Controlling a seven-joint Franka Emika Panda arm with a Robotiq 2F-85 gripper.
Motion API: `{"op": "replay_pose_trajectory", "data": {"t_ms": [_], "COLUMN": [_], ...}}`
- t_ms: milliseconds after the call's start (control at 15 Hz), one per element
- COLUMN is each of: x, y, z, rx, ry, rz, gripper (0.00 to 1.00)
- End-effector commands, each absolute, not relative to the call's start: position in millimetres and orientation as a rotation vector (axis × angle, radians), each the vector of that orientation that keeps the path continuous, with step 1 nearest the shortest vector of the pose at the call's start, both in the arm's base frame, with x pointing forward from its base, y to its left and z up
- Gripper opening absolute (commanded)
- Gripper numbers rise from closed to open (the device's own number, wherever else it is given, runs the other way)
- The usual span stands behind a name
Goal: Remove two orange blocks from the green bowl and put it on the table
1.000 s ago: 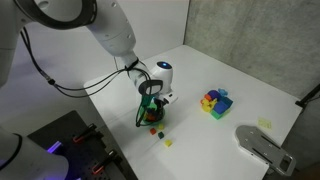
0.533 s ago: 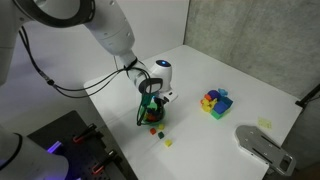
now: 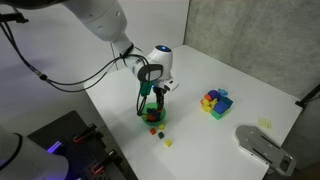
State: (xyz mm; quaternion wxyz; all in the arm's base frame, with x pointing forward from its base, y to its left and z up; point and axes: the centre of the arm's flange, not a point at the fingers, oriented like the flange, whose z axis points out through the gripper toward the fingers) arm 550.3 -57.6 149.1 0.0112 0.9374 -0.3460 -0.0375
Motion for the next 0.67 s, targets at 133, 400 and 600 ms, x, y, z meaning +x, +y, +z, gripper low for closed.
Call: {"op": "replay_pose_trajectory", "data": {"t_ms": [133,400,600], "x": [523.2,504.4,489.4], "y": [-89.0,-132.8,-169.1], "z": [181.0,169.8,155.2], "rx": [2.920,2.882,2.849], "ry": [-1.061,-1.112,-1.163], "rz": [-0.163,-0.196,-0.224], "gripper": [0.31,0.31,0.31]}}
